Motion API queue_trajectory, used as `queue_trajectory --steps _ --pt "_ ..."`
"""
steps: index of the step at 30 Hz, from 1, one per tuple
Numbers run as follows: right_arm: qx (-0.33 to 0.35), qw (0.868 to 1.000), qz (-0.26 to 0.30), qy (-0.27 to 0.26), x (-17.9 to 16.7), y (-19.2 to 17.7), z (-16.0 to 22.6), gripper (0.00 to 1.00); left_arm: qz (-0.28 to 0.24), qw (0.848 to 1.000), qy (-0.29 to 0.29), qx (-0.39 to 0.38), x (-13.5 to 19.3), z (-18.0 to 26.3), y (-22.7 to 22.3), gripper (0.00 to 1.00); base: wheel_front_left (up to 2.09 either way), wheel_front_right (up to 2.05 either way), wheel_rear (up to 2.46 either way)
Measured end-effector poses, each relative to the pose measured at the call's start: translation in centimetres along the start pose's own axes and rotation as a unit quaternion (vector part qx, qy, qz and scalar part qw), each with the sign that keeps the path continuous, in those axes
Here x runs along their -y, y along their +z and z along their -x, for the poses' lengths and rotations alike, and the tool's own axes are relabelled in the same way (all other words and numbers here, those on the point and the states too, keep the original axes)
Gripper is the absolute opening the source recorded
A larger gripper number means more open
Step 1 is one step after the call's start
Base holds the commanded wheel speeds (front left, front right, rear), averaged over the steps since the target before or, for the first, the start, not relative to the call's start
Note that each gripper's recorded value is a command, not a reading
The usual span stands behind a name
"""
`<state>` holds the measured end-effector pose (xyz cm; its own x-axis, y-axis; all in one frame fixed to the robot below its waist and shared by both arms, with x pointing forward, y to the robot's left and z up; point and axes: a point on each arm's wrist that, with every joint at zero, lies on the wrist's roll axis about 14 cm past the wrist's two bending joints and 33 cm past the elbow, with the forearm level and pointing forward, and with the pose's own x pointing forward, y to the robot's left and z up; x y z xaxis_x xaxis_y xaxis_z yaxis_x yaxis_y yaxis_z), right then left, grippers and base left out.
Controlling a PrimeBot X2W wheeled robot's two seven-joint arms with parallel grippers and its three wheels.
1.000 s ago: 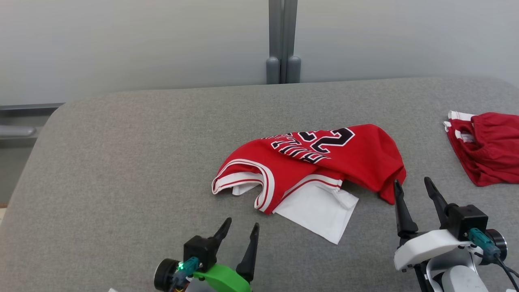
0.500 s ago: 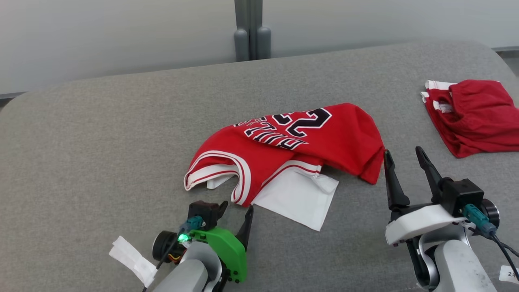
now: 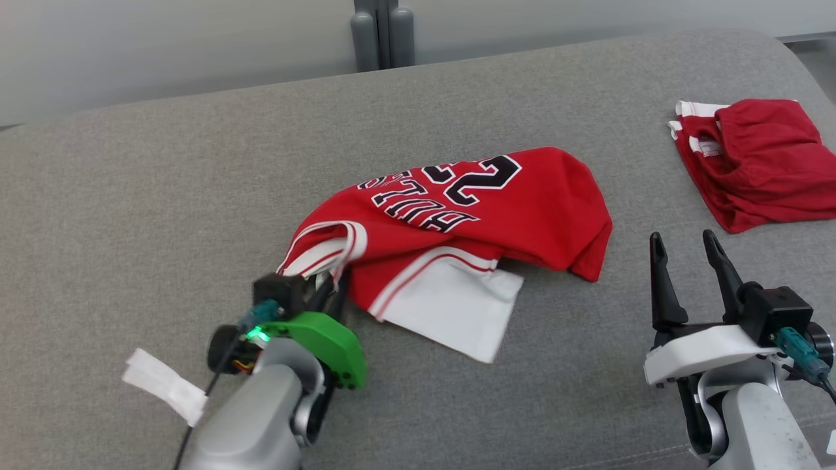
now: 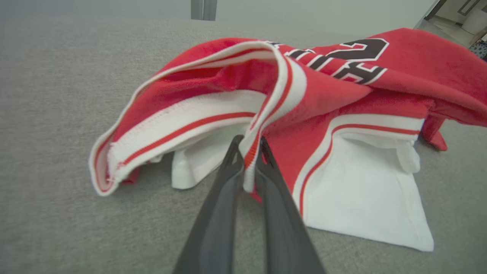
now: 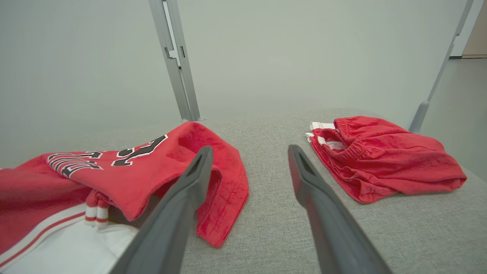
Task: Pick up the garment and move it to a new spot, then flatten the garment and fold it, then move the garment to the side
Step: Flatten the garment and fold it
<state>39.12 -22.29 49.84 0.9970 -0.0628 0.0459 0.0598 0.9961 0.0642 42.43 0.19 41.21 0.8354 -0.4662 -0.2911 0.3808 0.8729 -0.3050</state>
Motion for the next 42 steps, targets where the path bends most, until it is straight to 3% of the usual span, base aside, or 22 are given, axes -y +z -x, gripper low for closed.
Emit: queue_trajectory --steps 3,6,13,23,24,25,26,34,42 --pt "0.002 1.000 -0.001 -0.002 0.1 0.0 -0.2 1.00 -0.025 0.997 0.040 0.056 -3.9 0.1 4.2 0.00 0.00 0.00 0.00" --pt "0.000 1.000 -0.001 -0.002 0.1 -0.1 -0.2 1.00 -0.047 0.995 0.058 0.071 -6.3 0.6 5.7 0.00 0.00 0.00 0.00" --pt "-0.006 1.000 0.000 -0.001 0.1 -0.6 -0.3 1.00 -0.082 0.995 0.053 0.022 -8.4 -1.1 6.5 0.00 0.00 0.00 0.00" --pt "-0.019 1.000 0.008 -0.020 1.5 -1.4 -0.3 1.00 -0.094 0.993 0.066 -0.002 -10.3 -4.4 6.8 0.00 0.00 0.00 0.00" --pt "-0.020 1.000 0.008 -0.022 1.6 -1.5 -0.2 1.00 -0.094 0.993 0.067 -0.004 -10.4 -4.6 6.6 0.20 0.00 0.00 0.00" --pt "-0.022 0.999 0.009 -0.025 1.8 -1.6 -0.1 1.00 -0.094 0.993 0.068 -0.005 -10.6 -4.7 6.5 0.47 0.00 0.00 0.00" --pt "-0.024 0.999 0.010 -0.026 1.9 -1.7 -0.1 1.00 -0.092 0.993 0.069 -0.002 -10.6 -4.8 6.4 1.00 0.00 0.00 0.00" --pt "-0.016 1.000 0.007 -0.023 1.7 -1.2 0.2 1.00 -0.055 0.996 0.065 0.039 -9.2 -3.5 6.9 1.00 0.00 0.00 0.00" --pt "-0.002 1.000 0.003 -0.002 0.1 -0.2 0.7 1.00 -0.036 0.989 0.090 0.114 -8.8 1.8 9.0 1.00 0.00 0.00 0.00"
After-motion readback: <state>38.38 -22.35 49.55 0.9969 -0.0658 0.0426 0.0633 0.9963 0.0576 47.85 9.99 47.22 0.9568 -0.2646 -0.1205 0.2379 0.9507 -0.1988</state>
